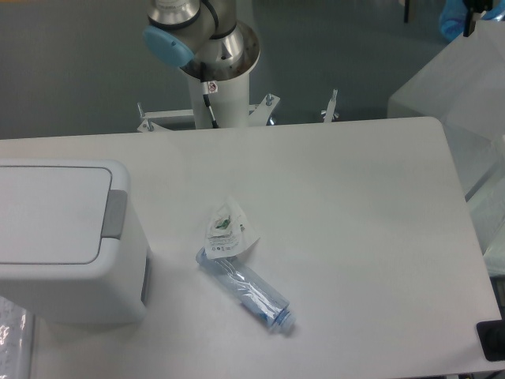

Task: Open the trash can

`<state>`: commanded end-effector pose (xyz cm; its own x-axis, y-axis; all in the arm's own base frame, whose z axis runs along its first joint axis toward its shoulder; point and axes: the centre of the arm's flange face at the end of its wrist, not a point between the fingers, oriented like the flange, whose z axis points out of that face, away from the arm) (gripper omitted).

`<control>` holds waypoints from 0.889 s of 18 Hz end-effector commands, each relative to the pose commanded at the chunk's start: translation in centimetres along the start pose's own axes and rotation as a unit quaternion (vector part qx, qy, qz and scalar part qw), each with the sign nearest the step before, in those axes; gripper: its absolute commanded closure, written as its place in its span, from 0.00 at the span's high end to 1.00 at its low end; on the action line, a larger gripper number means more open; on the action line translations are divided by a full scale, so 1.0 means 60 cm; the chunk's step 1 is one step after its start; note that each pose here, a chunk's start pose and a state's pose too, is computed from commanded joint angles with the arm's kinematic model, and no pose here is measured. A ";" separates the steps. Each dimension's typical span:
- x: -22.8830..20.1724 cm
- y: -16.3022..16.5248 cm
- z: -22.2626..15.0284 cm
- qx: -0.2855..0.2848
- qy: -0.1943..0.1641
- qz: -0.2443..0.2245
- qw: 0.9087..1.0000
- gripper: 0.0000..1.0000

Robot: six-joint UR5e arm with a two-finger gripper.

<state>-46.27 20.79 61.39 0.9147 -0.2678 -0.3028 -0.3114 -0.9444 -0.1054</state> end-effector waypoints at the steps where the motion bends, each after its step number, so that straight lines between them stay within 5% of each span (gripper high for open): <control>1: -0.001 -0.003 0.002 0.004 0.000 0.001 1.000 1.00; 9: 0.012 -0.059 0.008 0.039 0.006 -0.020 0.999 1.00; 16: 0.044 -0.125 0.023 0.135 0.033 -0.123 0.983 1.00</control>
<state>-41.90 27.44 60.10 0.9828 -0.0590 -0.1752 -0.1286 -0.8991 -0.4185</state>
